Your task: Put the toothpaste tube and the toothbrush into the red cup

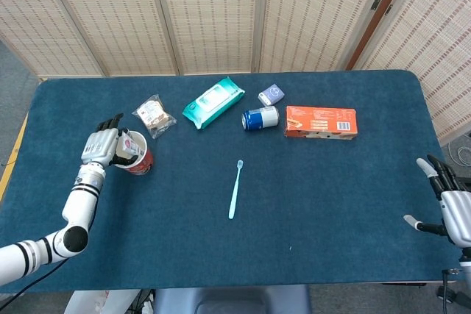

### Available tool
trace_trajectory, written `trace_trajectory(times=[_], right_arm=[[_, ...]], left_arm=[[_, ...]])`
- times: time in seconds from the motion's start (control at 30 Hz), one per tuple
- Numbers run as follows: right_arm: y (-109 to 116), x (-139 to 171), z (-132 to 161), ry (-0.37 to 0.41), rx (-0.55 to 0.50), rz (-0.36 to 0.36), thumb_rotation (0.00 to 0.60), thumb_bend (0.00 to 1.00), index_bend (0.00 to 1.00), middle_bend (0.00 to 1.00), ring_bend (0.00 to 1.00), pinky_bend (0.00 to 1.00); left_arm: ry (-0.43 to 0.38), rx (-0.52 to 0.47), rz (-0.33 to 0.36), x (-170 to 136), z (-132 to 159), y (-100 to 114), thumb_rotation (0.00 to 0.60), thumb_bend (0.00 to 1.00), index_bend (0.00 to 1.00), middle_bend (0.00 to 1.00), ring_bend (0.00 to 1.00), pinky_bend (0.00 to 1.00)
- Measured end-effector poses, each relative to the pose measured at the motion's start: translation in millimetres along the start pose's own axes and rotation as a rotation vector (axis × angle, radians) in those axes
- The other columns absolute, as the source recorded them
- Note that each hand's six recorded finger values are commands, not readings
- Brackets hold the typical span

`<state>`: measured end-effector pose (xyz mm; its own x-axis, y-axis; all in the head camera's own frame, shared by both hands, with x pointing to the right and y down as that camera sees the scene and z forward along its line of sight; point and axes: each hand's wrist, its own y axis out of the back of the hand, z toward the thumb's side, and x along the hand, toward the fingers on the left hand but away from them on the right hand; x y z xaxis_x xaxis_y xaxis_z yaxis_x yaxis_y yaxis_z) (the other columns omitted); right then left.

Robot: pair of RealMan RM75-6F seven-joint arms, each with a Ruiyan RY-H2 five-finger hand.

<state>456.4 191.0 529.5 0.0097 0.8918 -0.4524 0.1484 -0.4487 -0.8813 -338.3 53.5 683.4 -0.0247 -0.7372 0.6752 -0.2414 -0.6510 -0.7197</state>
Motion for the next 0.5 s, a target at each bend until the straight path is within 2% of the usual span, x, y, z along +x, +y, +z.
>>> trace_trajectory(times=[0.5], right_arm=[[0.5, 0.4, -0.3, 0.0, -0.001, -0.001, 0.6, 0.0, 0.05, 0.04, 0.0, 0.25]], left_arm=[[0.002, 0.003, -0.001, -0.1, 0.0, -0.6, 0.6, 0.37, 0.42, 0.0, 0.0, 0.0]])
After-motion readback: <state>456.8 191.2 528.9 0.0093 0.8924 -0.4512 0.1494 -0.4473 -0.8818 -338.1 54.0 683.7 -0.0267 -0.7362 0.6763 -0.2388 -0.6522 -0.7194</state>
